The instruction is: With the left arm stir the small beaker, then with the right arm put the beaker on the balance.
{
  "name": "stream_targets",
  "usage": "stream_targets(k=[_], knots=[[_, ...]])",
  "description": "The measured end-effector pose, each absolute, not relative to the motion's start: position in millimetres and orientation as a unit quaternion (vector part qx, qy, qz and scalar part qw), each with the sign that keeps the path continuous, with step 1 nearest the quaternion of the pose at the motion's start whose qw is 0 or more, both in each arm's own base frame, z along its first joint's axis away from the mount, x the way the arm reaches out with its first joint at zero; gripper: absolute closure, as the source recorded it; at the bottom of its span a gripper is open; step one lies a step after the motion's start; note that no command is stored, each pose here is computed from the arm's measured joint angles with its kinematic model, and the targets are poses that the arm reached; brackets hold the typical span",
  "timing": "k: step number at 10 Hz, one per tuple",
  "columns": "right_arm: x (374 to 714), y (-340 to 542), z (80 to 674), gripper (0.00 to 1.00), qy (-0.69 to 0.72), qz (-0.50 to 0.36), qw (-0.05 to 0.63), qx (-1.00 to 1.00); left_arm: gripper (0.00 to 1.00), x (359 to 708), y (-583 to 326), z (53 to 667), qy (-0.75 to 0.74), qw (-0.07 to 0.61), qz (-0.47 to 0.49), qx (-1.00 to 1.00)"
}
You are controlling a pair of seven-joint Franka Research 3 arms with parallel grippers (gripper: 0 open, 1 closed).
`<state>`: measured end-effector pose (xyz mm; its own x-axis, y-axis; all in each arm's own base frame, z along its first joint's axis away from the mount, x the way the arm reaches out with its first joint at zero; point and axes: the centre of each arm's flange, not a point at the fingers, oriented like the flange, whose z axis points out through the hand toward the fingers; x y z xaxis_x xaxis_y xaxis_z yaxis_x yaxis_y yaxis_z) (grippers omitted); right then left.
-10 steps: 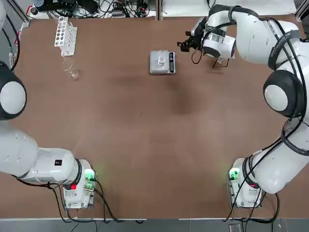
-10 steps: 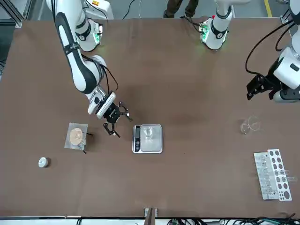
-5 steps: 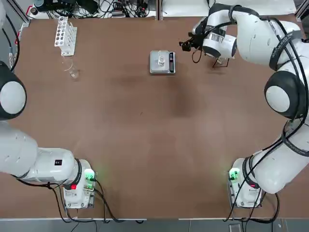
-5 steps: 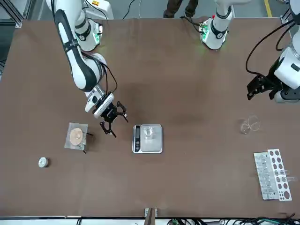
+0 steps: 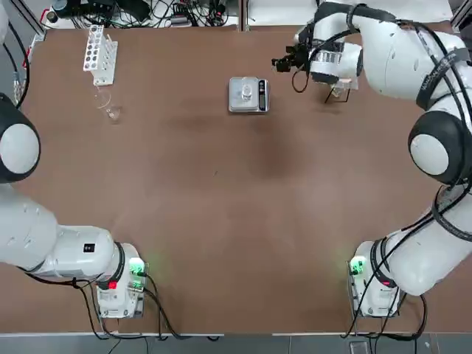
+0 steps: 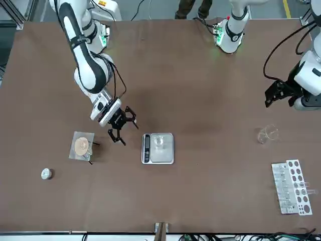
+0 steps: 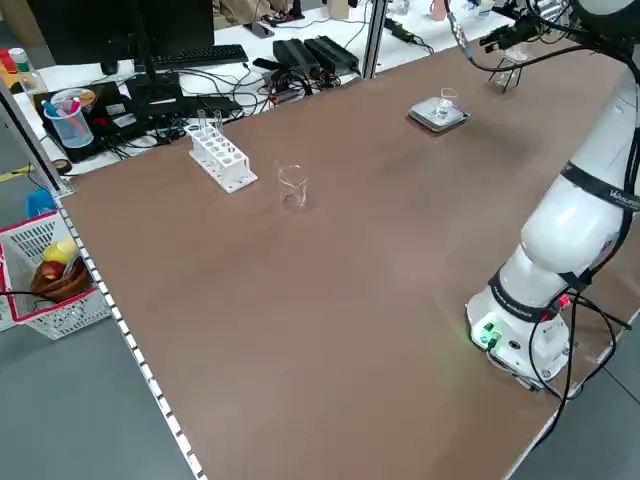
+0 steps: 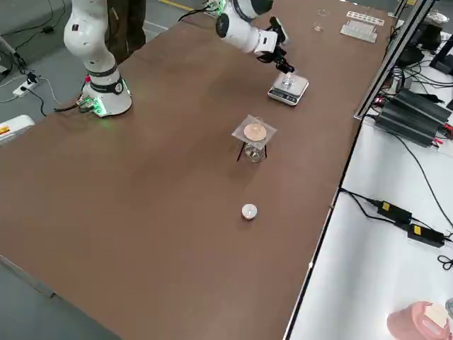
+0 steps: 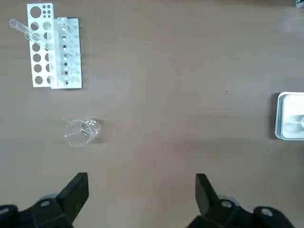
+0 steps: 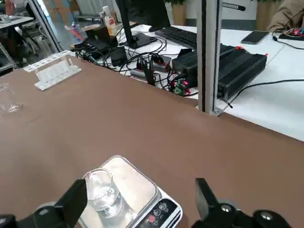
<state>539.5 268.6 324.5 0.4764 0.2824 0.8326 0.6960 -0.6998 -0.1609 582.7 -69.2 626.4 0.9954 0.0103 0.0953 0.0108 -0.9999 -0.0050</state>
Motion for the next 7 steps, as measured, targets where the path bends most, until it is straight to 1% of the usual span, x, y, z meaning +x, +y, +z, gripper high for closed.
stream_targets(k=[3, 7], knots=[[542, 269, 344, 0.0, -0.281, -0.409, 0.26, -0.828, 0.0, 583, -69, 626, -0.005, 0.003, -0.048, -0.999], [548, 269, 387, 0.0, -0.234, -0.381, 0.285, -0.848, 0.0, 583, -69, 626, -0.005, 0.003, -0.048, -0.999]])
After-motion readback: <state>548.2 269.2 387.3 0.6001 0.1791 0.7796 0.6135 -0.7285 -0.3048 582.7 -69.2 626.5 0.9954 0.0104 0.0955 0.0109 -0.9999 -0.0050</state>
